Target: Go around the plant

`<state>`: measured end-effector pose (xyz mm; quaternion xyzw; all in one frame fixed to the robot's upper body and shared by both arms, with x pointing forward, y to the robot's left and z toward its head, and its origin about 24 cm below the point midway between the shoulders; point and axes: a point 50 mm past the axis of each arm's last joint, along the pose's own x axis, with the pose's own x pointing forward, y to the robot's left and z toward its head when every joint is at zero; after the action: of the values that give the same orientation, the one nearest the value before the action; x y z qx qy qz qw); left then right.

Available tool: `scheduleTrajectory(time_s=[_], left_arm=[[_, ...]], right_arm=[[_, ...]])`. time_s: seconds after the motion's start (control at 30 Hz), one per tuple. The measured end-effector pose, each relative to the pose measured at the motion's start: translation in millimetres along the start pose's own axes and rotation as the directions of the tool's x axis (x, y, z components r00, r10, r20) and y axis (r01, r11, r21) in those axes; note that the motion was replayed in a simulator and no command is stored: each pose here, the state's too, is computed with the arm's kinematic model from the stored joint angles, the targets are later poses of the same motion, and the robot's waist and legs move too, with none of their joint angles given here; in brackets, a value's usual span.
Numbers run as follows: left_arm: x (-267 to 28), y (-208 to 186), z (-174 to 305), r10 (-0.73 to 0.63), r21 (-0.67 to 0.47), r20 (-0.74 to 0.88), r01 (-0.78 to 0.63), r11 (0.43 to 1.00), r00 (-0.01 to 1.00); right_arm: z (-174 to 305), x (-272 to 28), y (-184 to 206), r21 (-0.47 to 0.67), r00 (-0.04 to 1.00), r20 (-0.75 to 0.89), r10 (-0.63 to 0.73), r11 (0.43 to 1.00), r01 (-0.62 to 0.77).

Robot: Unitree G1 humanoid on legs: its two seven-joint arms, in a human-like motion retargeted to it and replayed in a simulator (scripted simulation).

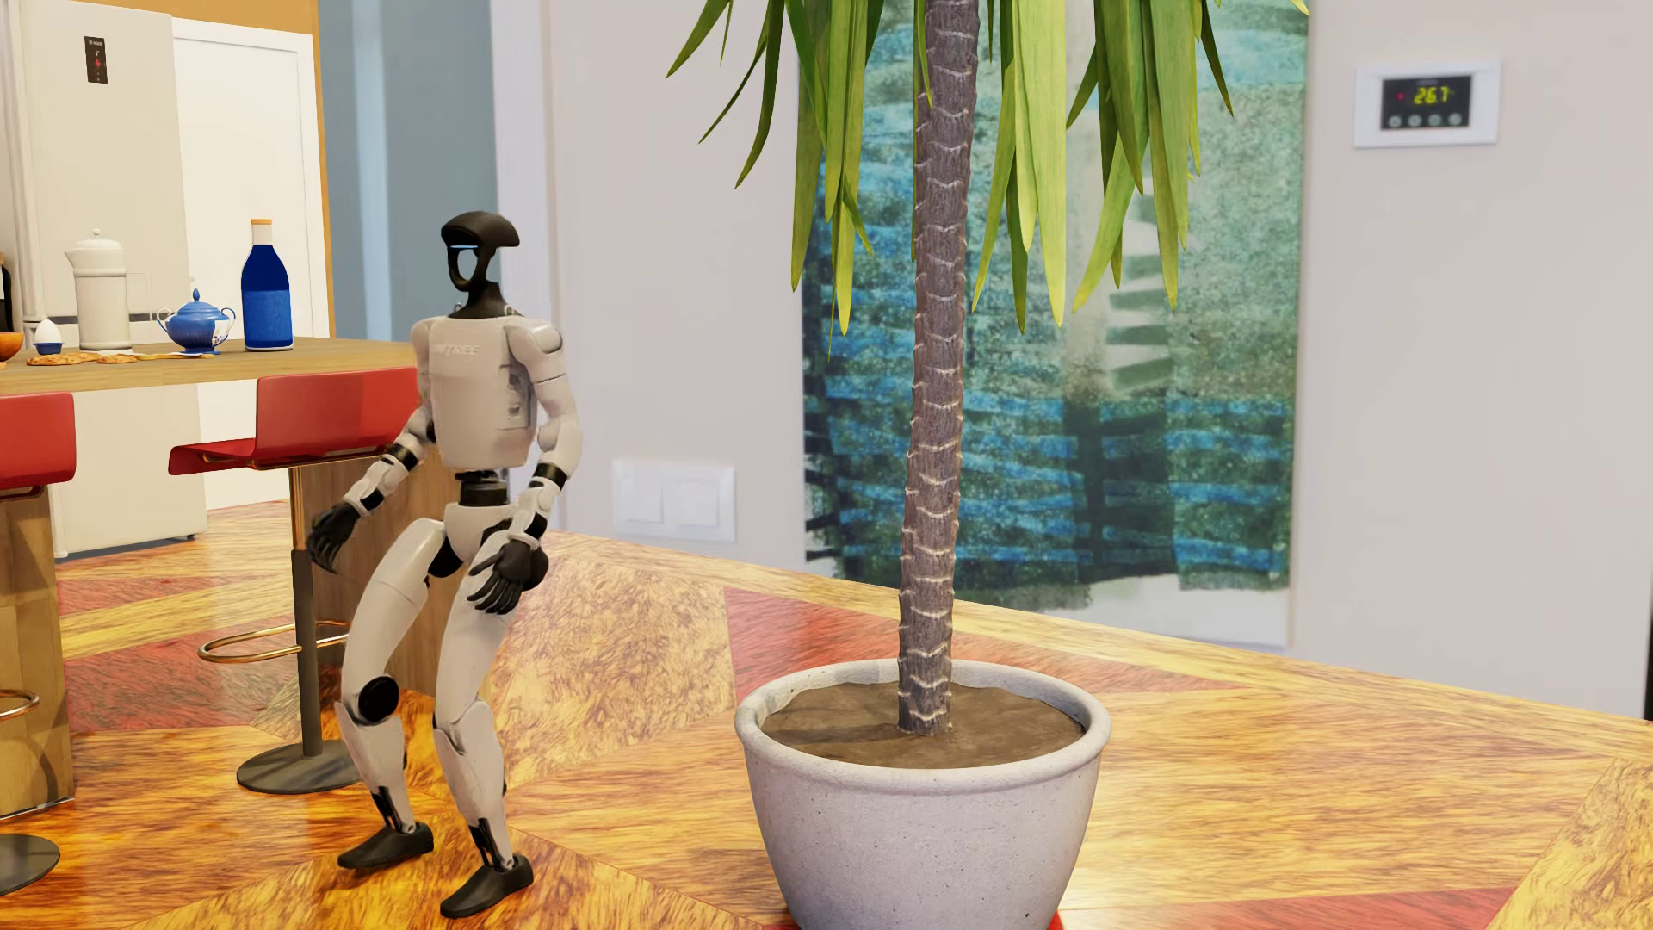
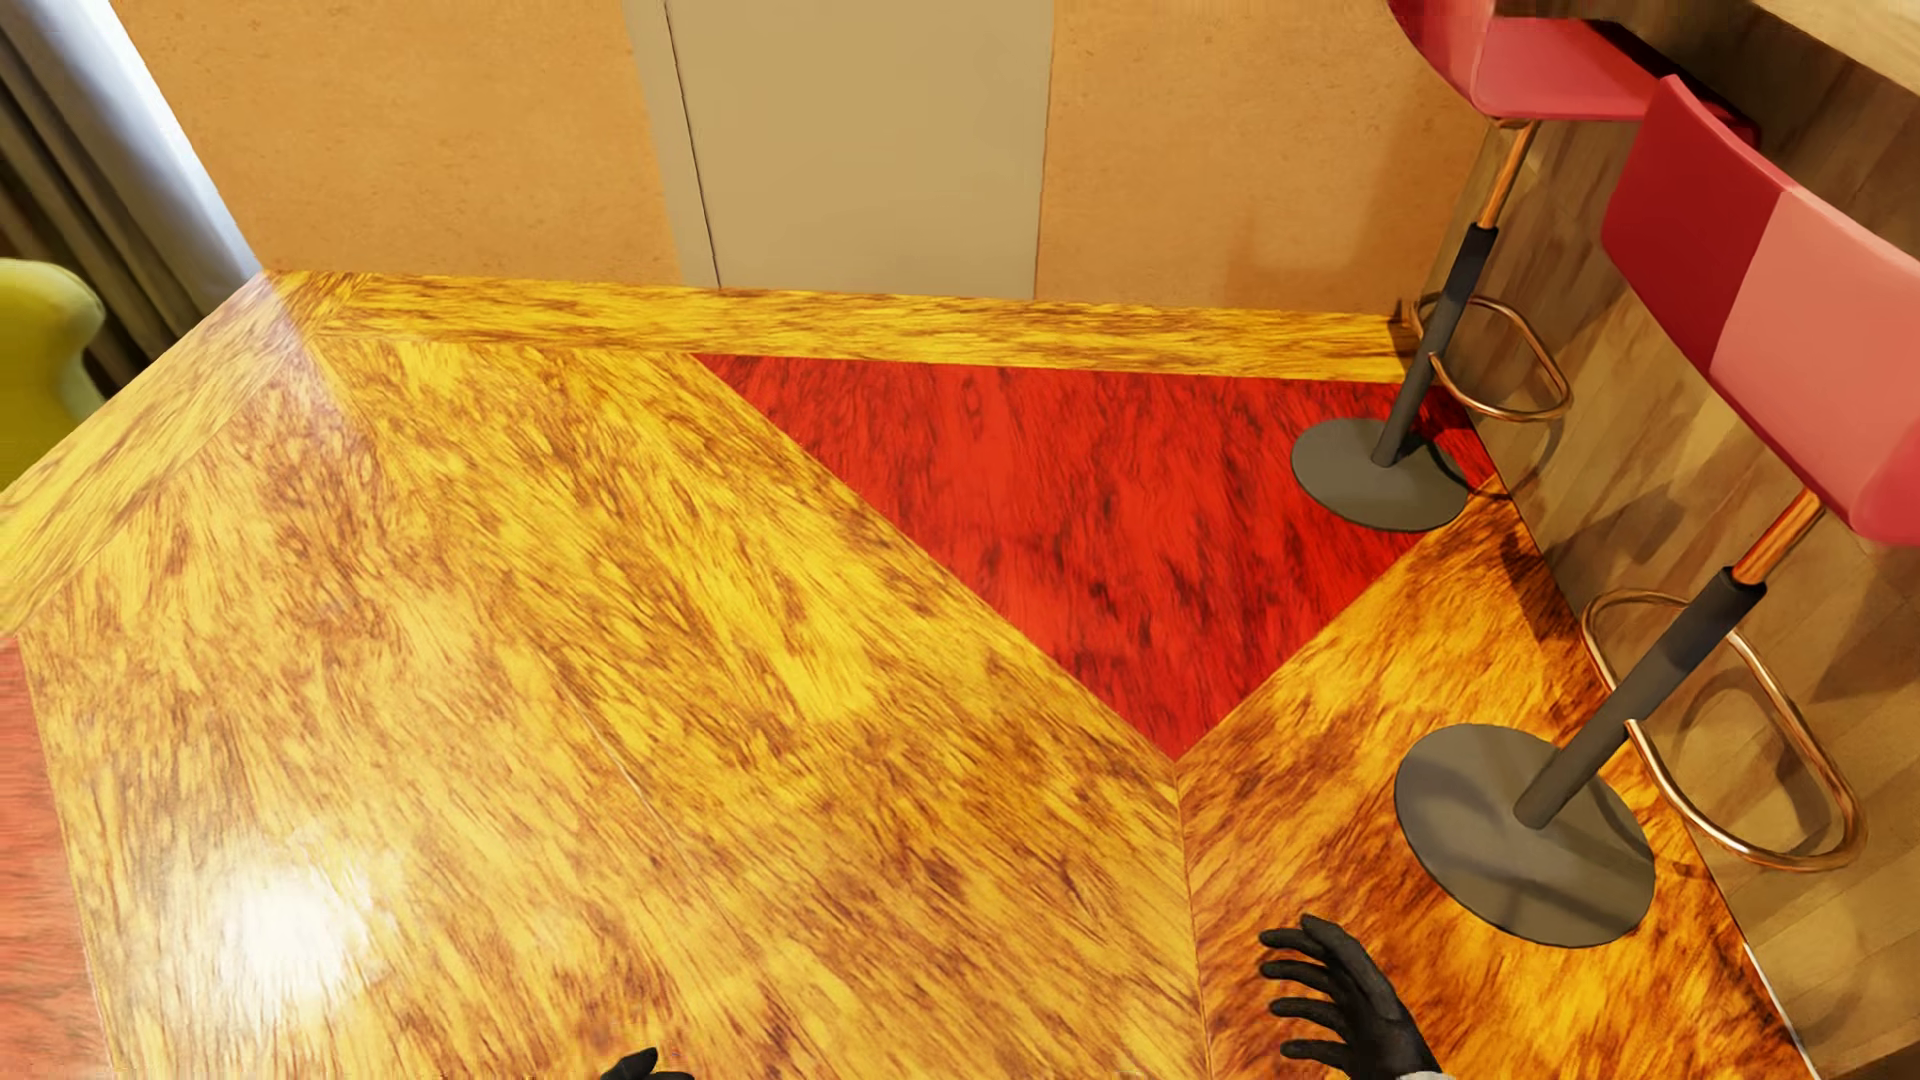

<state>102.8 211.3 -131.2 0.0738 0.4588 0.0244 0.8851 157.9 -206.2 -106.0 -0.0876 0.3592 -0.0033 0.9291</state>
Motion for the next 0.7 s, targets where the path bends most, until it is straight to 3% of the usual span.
scheduleTrajectory(time_s=[0.17, 0.3, 0.43, 0.53, 0.6, 0.7], left_arm=[[1.4, -11.0, -6.2, -0.067, -0.027, -0.057, 0.065, 0.998, 0.996], [4.7, -5.5, 9.8, -0.043, -0.090, -0.004, 0.042, 0.995, 0.999], [-1.1, -17.2, -5.7, -0.106, -0.013, -0.040, 0.106, 0.994, 0.994], [0.4, 4.9, 0.1, -0.002, -0.026, -0.046, 0.001, 1.000, 0.999], [-1.9, 32.5, -9.2, 0.108, -0.029, -0.086, -0.111, 0.993, 0.990], [-2.0, 8.1, -5.9, 0.066, 0.023, -0.043, -0.065, 0.998, 0.997]], right_arm=[[-9.0, -5.2, -4.0, -0.055, 1.000, 0.002, 0.027, 0.998, -0.027], [-23.7, -7.3, 0.9, 0.022, 0.994, -0.108, -0.009, 1.000, 0.011], [-8.7, -2.9, -15.8, -0.037, 1.000, -0.014, 0.003, 0.999, -0.004], [-23.0, -8.7, -13.7, -0.055, 0.998, -0.052, -0.038, 0.998, 0.035], [-41.4, -17.4, 2.4, 0.020, 0.987, -0.145, -0.070, 0.997, 0.073], [-58.5, -26.7, -21.8, -0.011, 0.960, -0.240, -0.141, 0.990, 0.143]])
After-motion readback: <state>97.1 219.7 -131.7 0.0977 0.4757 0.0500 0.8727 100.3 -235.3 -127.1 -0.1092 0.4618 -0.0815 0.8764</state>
